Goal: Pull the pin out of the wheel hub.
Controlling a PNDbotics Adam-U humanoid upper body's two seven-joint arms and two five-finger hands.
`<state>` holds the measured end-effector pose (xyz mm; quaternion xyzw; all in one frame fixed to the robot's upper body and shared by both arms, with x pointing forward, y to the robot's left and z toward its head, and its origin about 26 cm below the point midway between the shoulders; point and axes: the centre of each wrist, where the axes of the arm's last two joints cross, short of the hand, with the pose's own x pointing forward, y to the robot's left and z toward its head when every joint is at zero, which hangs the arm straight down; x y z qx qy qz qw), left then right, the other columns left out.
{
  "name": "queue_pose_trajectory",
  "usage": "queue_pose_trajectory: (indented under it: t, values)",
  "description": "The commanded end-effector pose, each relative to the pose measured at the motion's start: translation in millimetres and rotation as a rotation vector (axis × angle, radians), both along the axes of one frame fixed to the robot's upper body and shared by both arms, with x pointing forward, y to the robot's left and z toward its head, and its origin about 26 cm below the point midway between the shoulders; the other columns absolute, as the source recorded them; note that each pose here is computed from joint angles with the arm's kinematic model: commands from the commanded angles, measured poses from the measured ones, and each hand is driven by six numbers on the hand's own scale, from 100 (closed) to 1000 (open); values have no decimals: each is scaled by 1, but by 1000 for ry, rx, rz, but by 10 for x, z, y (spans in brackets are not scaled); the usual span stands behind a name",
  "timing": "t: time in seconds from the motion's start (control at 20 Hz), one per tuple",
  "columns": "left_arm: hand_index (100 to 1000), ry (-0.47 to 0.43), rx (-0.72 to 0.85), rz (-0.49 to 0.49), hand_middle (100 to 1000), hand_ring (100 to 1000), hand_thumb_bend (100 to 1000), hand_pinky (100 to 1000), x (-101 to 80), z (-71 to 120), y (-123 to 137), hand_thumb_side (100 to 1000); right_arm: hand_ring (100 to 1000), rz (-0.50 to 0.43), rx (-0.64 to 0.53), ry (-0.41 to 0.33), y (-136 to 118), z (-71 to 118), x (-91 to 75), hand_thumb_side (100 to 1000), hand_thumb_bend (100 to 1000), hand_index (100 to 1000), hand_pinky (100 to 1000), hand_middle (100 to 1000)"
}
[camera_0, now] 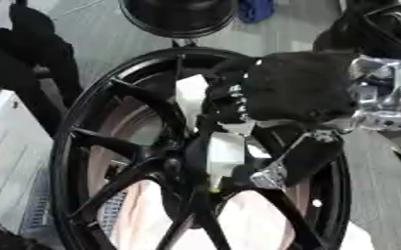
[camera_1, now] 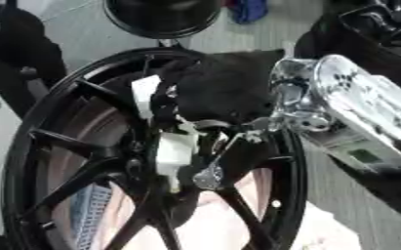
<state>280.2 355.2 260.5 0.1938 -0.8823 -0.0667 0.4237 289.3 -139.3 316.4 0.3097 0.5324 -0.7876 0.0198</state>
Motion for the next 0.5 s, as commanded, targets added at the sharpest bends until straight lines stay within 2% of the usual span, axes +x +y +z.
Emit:
queue_pose_trajectory:
  t: [0.05,0.2,0.25,0.45,0.5]
  values:
    - [691,-23,25,-6,706,573,100,880,-26,104,-18,527,900,-17,12,-14,-33,80,-23,677,274,860,1000,759]
    - [691,-22,24,-8,706,574,100,881,-25,101,-19,531,885,-40,14,-16,-38,80,-21,670,255,844,1000,698]
    - [691,-22,23,-8,706,575,100,881,-26,100,-19,533,877,-48,19,-16,-40,79,-20,630,223,837,1000,666]
    - [690,-21,23,-8,706,578,100,883,-25,96,-19,534,867,-64,36,-8,-42,67,-17,550,186,829,1000,624]
    - [690,-22,23,-8,706,578,100,883,-25,96,-19,533,866,-66,39,-4,-44,60,-15,515,215,828,1000,620]
